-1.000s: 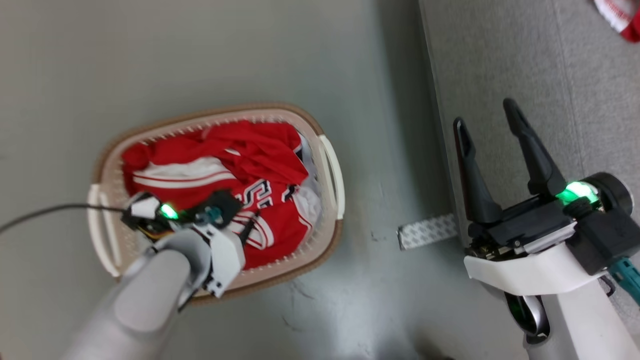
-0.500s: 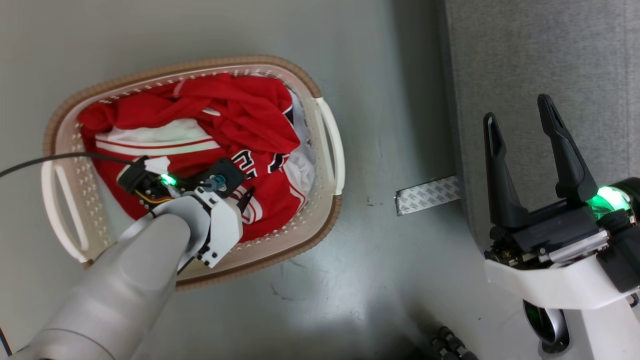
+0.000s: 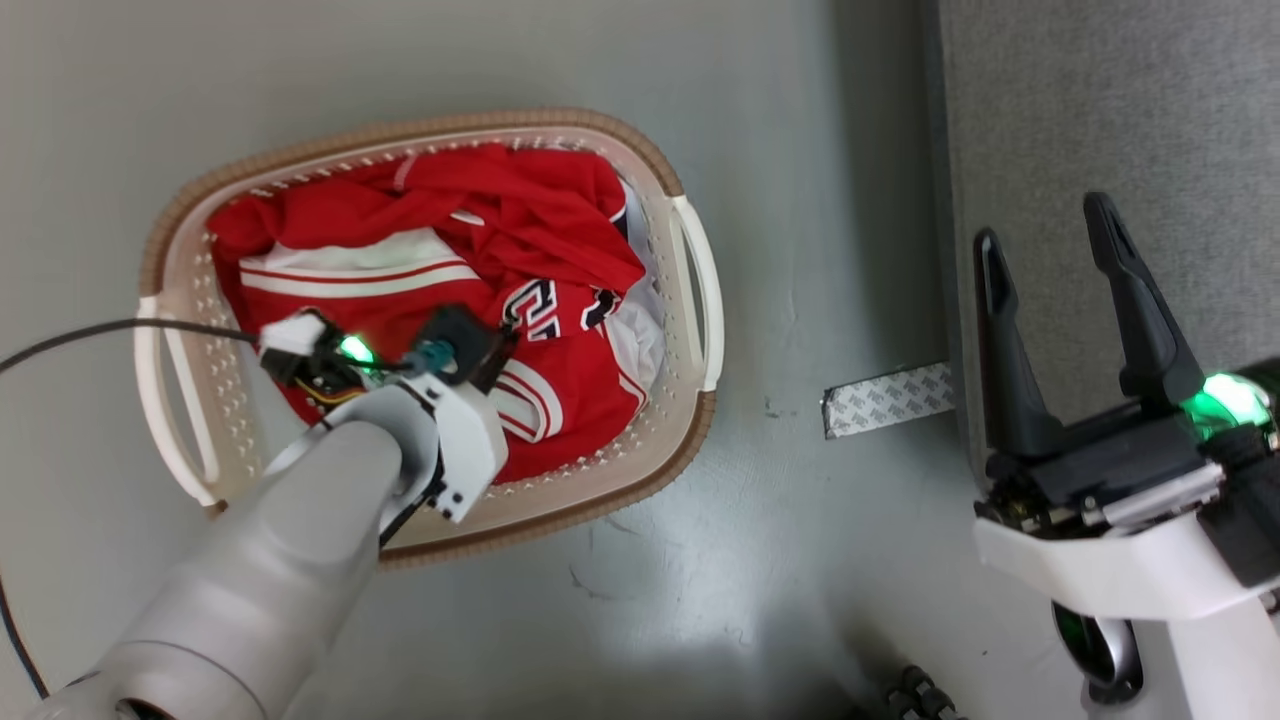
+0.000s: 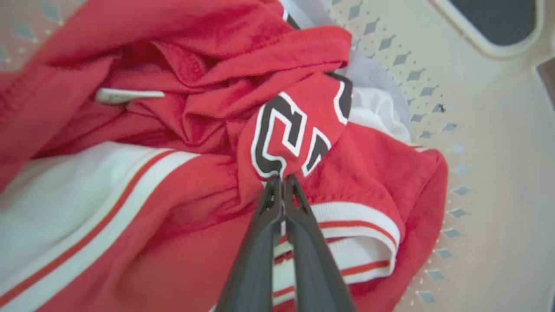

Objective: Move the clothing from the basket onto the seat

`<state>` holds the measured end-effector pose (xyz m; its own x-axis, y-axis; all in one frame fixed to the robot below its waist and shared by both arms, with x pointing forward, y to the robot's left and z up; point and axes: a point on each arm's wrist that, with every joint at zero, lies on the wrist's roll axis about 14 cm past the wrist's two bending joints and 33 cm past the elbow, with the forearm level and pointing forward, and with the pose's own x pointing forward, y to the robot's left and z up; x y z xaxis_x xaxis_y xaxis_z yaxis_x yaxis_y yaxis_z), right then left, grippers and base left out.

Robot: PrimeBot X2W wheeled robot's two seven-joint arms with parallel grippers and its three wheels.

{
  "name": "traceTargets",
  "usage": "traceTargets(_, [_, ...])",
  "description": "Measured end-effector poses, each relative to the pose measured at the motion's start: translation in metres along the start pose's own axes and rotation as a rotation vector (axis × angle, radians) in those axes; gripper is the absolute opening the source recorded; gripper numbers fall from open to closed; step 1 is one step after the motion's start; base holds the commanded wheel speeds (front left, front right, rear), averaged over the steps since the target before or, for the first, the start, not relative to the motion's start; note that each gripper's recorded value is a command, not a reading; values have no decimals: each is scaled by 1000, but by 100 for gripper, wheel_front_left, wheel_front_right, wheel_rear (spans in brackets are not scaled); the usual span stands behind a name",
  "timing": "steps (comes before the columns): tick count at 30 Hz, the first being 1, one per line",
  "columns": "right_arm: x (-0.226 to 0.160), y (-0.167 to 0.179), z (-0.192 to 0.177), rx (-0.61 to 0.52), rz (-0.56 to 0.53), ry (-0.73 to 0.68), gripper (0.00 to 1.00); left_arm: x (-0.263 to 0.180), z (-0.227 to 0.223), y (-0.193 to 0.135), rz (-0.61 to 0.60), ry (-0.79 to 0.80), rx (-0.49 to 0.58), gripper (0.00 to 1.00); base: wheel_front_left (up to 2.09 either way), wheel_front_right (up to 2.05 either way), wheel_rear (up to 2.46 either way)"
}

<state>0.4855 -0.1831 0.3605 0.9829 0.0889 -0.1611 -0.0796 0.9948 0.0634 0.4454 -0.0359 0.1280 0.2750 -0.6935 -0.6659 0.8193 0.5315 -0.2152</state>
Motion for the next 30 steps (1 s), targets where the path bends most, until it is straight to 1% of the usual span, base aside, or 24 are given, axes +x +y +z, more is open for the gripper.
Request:
traceTargets(5, [2,-2,18,1,-6,-40,100,-11,40,6,42,-123,-82,0,0,0,0])
traceTargets(9, [-4,-5,40,5,-19,-82,100,-39,68,3,73,-207,-135,0,0,0,0])
traceTargets(12, [-14,-5,52,15,-30,-99,100,-66,95,1,100,-290,-154,0,0,0,0])
traceTargets(16, [-33,-2,70,29,-36,-124,100,-109,116,-7,152,-371,-160,0,0,0,0])
traceTargets(20, [-53,5,87,46,-29,-155,100,-154,144,-14,216,-470,-138,0,0,0,0])
traceTargets(30, [-94,44,119,96,64,-224,100,-251,188,-53,336,-680,-103,0,0,0,0])
